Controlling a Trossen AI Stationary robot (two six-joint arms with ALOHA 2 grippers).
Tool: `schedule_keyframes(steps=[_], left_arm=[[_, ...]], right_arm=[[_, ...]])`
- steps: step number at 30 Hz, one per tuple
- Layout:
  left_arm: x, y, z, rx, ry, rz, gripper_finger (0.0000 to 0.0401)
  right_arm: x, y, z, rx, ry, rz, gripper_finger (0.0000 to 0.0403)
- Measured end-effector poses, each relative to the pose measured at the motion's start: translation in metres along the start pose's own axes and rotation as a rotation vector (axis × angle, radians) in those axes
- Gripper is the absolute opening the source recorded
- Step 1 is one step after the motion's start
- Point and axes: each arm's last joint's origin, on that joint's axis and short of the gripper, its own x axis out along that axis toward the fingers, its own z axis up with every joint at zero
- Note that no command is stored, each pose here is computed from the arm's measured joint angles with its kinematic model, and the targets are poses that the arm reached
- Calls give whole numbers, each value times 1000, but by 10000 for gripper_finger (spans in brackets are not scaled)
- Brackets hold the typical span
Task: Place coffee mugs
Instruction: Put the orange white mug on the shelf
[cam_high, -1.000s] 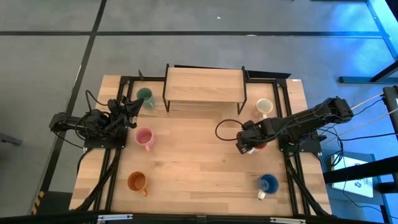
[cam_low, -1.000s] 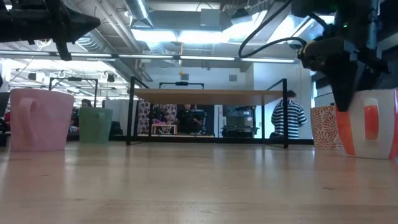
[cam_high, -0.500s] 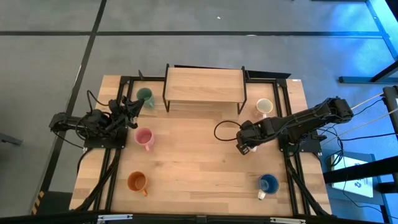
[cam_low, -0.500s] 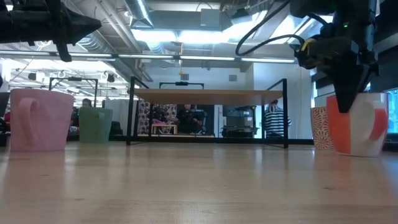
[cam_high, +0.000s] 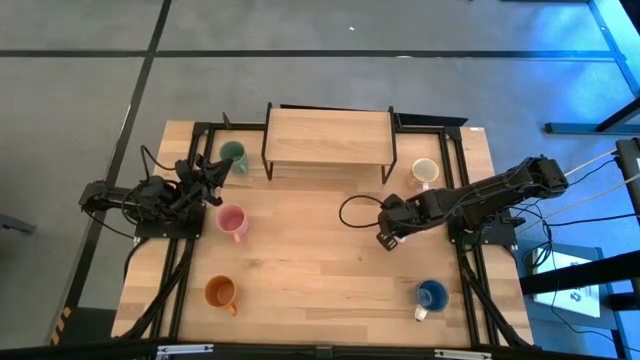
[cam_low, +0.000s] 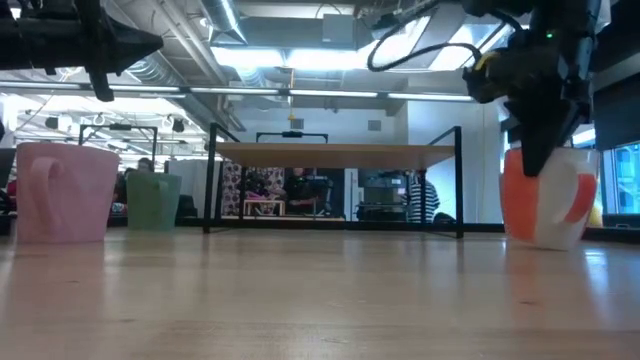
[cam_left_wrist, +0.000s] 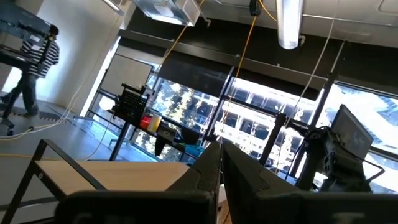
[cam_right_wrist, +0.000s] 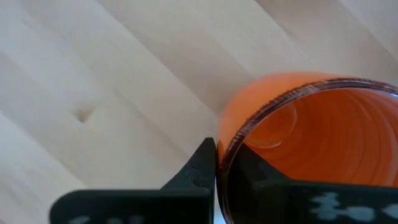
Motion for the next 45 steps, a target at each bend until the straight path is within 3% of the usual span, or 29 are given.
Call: schedule_keyframes(steps=[14,19,32,40,45], left_arm=[[0,1,0,2,-2,30,11],[0,1,0,1,-2,30,11],[0,2,-3,-14,16,47,11],[0,2,-5,5,40,50,11],[0,2,-5,6,42,51,11]], right_arm=[[-59,18,31,-219,-150,52,2],[-92,20,52,-290,-285,45,2],[-166,-19,108,-329,-477,-63,1],[-172,-47,161,-276,-444,-153,7],[-162,-65,197,-210,-321,-160,2]])
